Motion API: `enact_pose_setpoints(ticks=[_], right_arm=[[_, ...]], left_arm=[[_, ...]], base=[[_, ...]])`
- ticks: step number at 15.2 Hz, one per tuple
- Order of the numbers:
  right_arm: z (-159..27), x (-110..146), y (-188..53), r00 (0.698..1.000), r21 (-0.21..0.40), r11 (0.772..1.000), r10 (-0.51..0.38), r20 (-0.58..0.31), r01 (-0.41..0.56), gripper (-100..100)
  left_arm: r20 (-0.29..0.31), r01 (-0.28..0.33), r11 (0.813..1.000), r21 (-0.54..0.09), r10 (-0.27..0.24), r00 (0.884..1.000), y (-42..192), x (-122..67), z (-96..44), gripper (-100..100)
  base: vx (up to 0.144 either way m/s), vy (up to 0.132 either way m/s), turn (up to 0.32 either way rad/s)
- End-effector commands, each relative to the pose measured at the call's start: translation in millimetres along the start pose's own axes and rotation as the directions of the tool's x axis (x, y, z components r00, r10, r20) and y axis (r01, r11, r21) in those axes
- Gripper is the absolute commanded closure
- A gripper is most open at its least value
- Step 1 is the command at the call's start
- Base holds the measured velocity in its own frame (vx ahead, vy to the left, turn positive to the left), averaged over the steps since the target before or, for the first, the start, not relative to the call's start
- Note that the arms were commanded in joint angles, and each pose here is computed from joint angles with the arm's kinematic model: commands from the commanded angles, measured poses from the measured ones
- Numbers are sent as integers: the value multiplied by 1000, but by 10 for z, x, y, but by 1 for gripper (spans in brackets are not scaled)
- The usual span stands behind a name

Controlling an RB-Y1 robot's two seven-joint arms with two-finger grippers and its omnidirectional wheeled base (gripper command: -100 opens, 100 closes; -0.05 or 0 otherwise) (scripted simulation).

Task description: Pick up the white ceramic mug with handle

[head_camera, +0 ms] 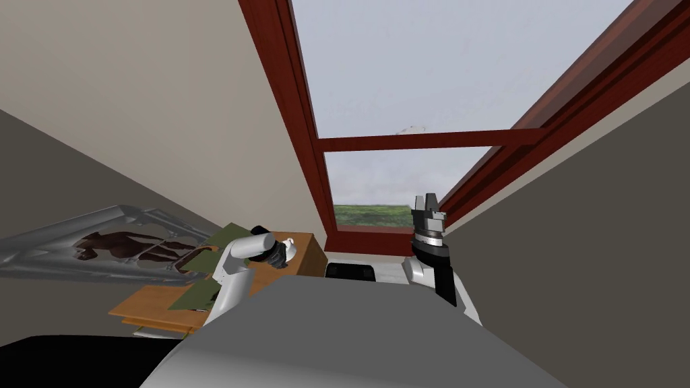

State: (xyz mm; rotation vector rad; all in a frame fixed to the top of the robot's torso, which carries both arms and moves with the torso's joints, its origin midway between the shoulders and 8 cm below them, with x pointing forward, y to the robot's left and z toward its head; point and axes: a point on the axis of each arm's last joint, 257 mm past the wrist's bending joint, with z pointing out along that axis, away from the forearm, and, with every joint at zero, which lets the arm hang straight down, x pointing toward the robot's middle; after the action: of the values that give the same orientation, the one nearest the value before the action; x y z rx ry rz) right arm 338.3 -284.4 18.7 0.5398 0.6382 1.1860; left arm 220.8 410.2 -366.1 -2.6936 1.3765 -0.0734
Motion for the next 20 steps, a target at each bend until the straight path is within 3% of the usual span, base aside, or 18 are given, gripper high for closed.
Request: enact_pose_setpoints(ticks=[1,6,11,13,14,18,20], right_arm=[[0,0,0,1000,0,1000,0,0,0,0],[0,0,0,1000,0,1000,0,0,0,0],[-7,-9,-7,1000,3,1000,-2,1,2,0],[-6,-9,-7,1000,3,1000,-2,1,2,0],[-7,-9,-7,1000,3,1000,-2,1,2,0],[-7,-9,-7,1000,3,1000,-2,1,2,0],[-7,-9,-7,1000,3,1000,-2,1,2,0]], left_arm=[[9,6,999,-46,-5,1000,105,-25,-9,-100],[26,12,993,-114,-9,1000,266,-71,-28,-100],[23,8,996,-90,-6,1000,170,-49,140,-100],[24,9,996,-93,-7,1000,176,-60,126,-100],[23,8,996,-91,-6,1000,167,-59,132,100],[23,9,996,-92,-7,1000,171,-58,132,100],[23,10,995,-97,-8,1000,208,-54,37,100]], base=[[51,41,-5],[52,42,-1],[-12,-6,-1],[-28,-20,3],[-8,-6,1],[0,0,0],[24,18,-2]])
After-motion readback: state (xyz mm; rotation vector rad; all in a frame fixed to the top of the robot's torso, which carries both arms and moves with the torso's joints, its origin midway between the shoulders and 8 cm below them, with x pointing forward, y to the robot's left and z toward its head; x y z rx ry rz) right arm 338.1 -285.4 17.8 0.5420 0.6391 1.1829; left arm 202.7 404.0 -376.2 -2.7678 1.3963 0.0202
